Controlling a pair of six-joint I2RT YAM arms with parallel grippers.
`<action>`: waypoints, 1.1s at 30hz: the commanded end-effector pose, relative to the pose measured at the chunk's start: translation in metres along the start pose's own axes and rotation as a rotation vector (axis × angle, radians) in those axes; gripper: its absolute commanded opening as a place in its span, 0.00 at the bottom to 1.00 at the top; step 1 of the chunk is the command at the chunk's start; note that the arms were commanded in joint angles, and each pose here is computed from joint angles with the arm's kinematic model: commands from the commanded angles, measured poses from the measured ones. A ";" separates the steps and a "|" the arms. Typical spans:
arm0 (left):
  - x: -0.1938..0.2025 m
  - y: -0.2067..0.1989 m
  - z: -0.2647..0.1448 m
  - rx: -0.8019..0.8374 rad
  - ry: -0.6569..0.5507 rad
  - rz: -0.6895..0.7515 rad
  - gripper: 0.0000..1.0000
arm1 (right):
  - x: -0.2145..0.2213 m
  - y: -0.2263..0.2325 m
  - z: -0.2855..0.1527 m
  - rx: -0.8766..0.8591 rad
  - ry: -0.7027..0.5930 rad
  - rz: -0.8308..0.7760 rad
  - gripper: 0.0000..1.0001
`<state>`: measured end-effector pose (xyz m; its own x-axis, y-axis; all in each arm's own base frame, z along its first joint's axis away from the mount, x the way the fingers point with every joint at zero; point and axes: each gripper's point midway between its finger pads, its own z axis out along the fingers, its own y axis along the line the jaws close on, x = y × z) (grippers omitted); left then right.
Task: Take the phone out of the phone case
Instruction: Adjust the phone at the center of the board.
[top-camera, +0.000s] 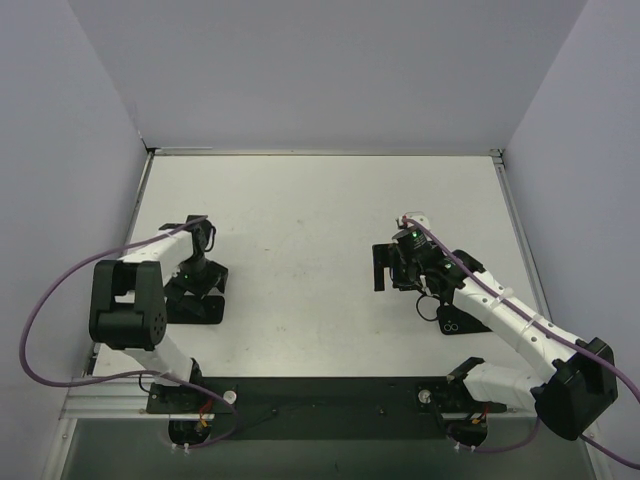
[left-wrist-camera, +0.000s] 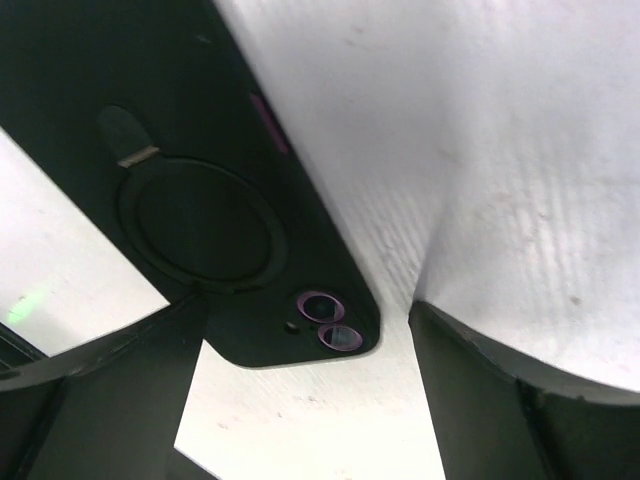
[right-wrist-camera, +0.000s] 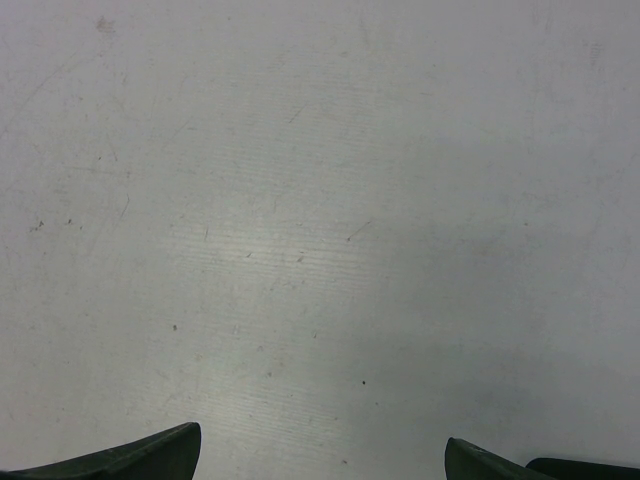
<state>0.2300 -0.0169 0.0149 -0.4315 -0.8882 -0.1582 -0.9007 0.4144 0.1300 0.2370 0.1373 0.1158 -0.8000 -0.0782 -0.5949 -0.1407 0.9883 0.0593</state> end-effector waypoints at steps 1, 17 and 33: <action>0.002 -0.069 0.020 0.115 0.021 -0.153 0.93 | 0.003 -0.005 -0.003 0.028 0.015 -0.024 1.00; 0.007 -0.112 -0.053 0.274 -0.202 0.344 0.91 | 0.000 -0.006 -0.003 0.043 0.019 -0.005 1.00; 0.015 0.012 -0.025 0.179 0.057 -0.224 0.95 | 0.001 0.002 -0.001 0.028 0.033 -0.013 1.00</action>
<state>0.2253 -0.0114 0.0357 -0.4600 -0.8681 -0.1868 -0.8852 0.4648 0.0200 0.2331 0.1379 0.1083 -0.8211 -0.0924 -0.5633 -0.1385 0.9896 0.0396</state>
